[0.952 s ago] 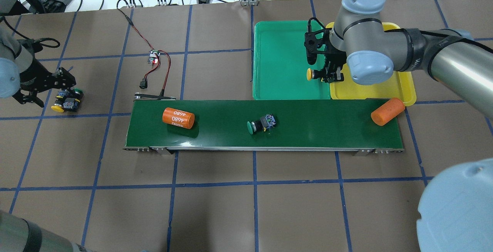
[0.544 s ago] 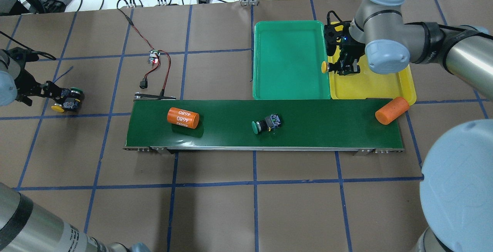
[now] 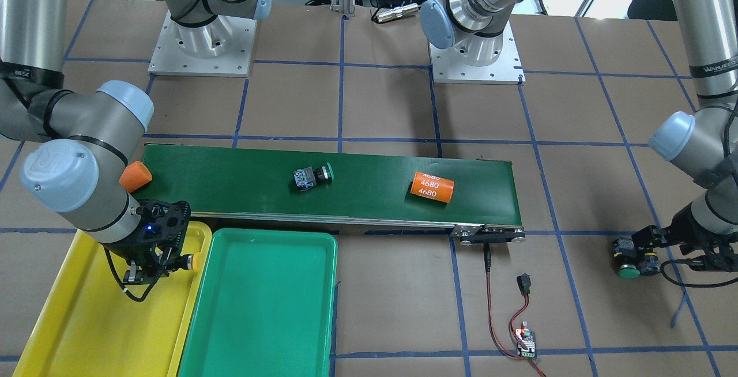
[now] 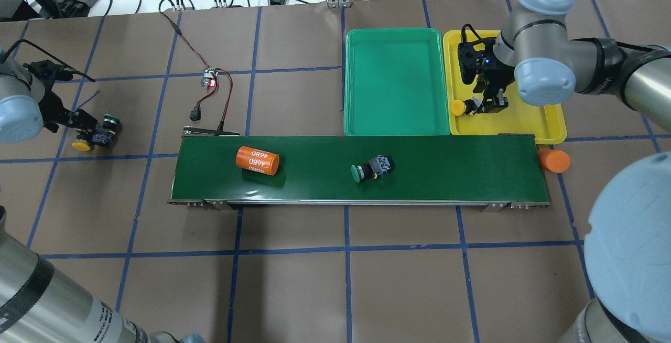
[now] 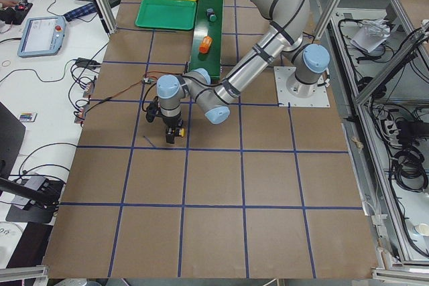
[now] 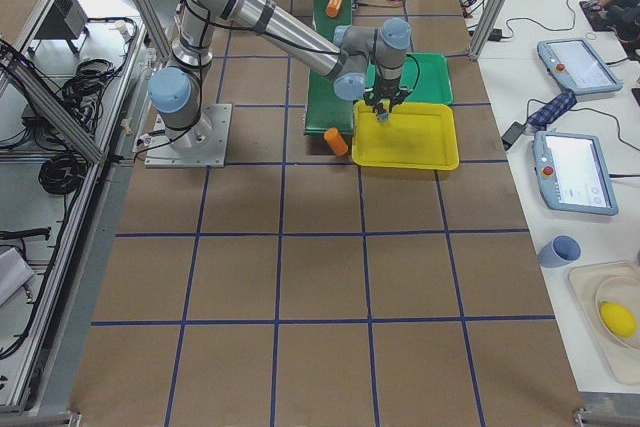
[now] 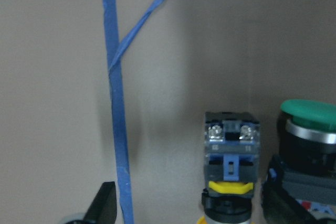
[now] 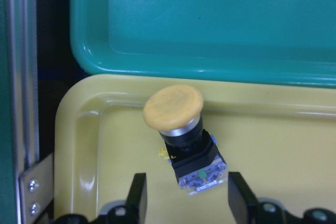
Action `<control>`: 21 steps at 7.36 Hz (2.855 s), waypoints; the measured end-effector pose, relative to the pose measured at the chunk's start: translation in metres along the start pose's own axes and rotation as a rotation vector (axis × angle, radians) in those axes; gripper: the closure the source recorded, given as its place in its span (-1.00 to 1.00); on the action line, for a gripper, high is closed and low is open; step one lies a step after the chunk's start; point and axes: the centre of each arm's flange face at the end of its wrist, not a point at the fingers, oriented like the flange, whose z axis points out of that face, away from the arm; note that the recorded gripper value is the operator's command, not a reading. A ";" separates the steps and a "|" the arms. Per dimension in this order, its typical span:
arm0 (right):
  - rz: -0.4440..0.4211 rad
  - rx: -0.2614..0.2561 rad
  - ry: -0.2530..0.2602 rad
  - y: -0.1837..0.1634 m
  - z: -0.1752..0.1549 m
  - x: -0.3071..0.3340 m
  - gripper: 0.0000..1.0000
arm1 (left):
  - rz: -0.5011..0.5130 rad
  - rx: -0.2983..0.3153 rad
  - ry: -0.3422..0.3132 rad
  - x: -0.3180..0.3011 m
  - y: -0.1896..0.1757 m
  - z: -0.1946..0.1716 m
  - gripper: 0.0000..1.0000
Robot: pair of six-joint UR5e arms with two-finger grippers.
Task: Sort buttons by color to trays
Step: 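Raise the right gripper from the yellow tray while the left gripper reaches to the pile, then grasp green-capped button on belt with right gripper while left grasps yellow button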
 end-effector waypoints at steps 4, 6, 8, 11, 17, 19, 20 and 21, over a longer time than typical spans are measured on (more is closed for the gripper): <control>-0.093 -0.002 -0.034 -0.063 -0.056 -0.036 -1.00 | 0.013 0.031 0.031 -0.030 -0.016 0.012 -1.00; -0.155 -0.005 -0.058 -0.101 -0.074 -0.099 -1.00 | -0.010 0.052 0.080 -0.034 -0.014 0.022 -1.00; -0.183 -0.004 -0.029 -0.112 -0.074 -0.143 -1.00 | -0.018 0.080 0.127 -0.029 -0.017 0.027 -1.00; -0.149 -0.013 -0.002 -0.115 -0.068 -0.152 -1.00 | -0.023 0.060 0.171 -0.024 -0.017 0.026 -0.87; 0.046 -0.018 -0.024 -0.110 -0.041 -0.172 -1.00 | -0.197 -0.039 0.226 -0.021 -0.009 0.015 0.87; 0.046 -0.019 -0.025 -0.110 -0.040 -0.172 -1.00 | -0.313 -0.055 0.210 -0.016 -0.010 -0.009 0.87; 0.046 -0.018 -0.026 -0.110 -0.039 -0.172 -1.00 | -0.375 -0.076 0.213 -0.004 -0.010 -0.033 0.89; 0.045 -0.017 -0.025 -0.110 -0.039 -0.172 -1.00 | -0.443 -0.101 0.219 0.025 -0.013 -0.059 0.89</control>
